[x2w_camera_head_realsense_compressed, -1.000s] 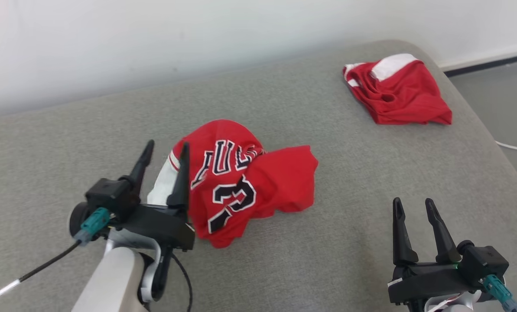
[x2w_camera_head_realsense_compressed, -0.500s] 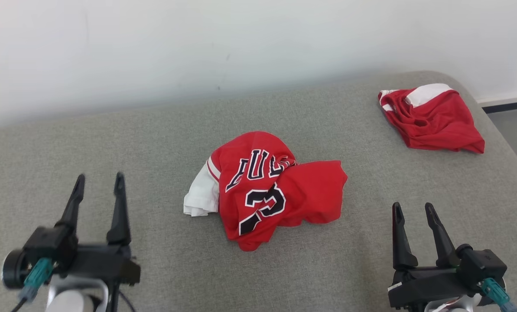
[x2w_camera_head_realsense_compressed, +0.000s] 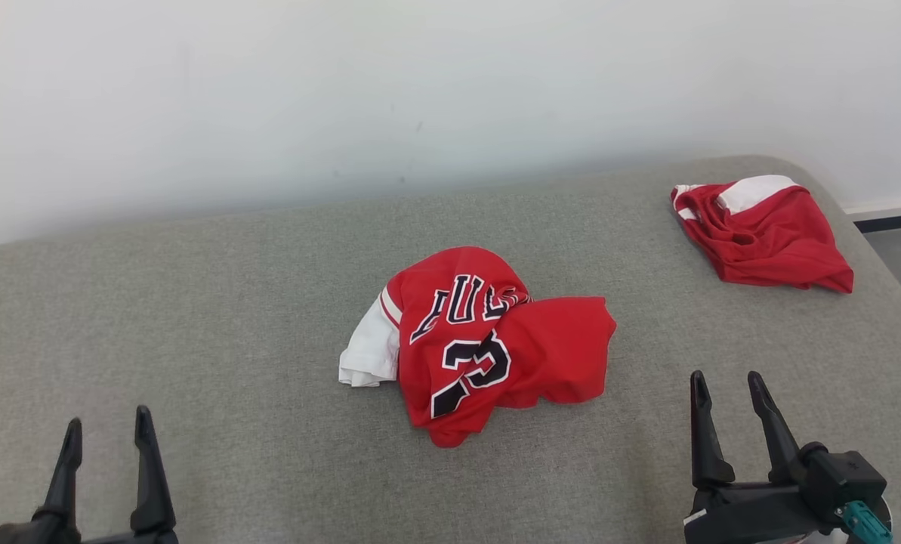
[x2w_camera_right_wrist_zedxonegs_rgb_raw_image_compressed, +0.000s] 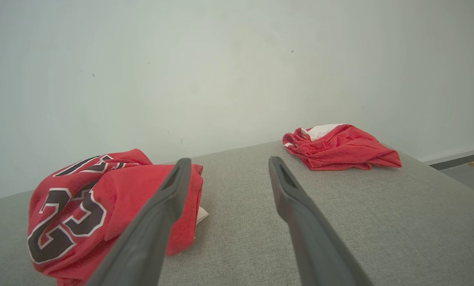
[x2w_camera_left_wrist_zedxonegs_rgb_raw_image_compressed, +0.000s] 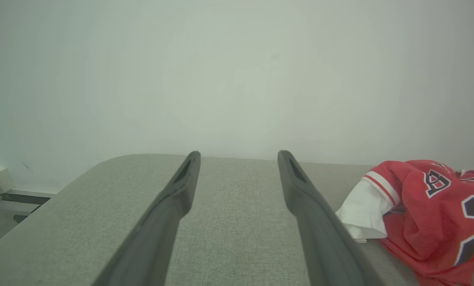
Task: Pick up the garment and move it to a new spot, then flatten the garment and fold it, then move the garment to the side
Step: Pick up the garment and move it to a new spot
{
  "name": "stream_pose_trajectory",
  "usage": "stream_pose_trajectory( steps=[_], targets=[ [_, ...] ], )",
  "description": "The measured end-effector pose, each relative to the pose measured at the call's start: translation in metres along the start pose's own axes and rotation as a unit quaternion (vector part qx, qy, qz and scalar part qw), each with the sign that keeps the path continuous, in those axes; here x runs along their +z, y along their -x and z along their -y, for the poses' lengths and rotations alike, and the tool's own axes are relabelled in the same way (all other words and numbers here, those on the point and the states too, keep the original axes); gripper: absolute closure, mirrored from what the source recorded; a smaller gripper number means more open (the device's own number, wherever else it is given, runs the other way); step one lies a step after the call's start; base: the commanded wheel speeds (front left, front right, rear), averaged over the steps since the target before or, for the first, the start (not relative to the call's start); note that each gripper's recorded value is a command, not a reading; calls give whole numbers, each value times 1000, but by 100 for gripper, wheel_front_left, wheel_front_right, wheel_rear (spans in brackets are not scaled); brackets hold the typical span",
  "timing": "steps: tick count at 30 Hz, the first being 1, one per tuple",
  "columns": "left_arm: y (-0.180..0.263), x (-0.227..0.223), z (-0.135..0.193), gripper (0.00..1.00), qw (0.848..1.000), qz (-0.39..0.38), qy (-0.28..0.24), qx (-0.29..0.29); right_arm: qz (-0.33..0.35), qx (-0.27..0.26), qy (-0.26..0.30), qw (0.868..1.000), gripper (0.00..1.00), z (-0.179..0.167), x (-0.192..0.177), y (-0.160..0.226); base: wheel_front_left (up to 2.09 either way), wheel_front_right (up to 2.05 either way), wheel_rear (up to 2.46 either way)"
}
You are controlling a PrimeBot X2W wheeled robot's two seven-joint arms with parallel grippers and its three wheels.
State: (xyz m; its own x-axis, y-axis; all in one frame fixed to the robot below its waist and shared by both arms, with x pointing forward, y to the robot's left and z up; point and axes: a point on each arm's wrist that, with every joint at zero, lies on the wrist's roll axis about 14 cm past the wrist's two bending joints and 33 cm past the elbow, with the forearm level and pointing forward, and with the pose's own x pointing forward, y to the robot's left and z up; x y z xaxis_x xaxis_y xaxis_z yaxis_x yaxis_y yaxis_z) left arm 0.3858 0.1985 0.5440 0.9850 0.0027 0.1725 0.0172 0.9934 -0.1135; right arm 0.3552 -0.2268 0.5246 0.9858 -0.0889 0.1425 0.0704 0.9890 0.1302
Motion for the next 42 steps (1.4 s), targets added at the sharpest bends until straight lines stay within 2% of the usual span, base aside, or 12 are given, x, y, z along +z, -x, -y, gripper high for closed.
stream_pose_trajectory(
  steps=[6,24,42],
  targets=[
    [17,-3,-15,0,1000,-6,0,25,1,11,1,1000,0,-7,1,-1,0,0,0],
    [40,-22,-9,0,999,-36,-8,-8,-18,38,0,999,0,-25,-12,0,0,0,0],
    [43,-32,-3,0,999,-49,-7,-20,-29,38,0,999,0,-25,-19,4,0,0,0]
  ],
)
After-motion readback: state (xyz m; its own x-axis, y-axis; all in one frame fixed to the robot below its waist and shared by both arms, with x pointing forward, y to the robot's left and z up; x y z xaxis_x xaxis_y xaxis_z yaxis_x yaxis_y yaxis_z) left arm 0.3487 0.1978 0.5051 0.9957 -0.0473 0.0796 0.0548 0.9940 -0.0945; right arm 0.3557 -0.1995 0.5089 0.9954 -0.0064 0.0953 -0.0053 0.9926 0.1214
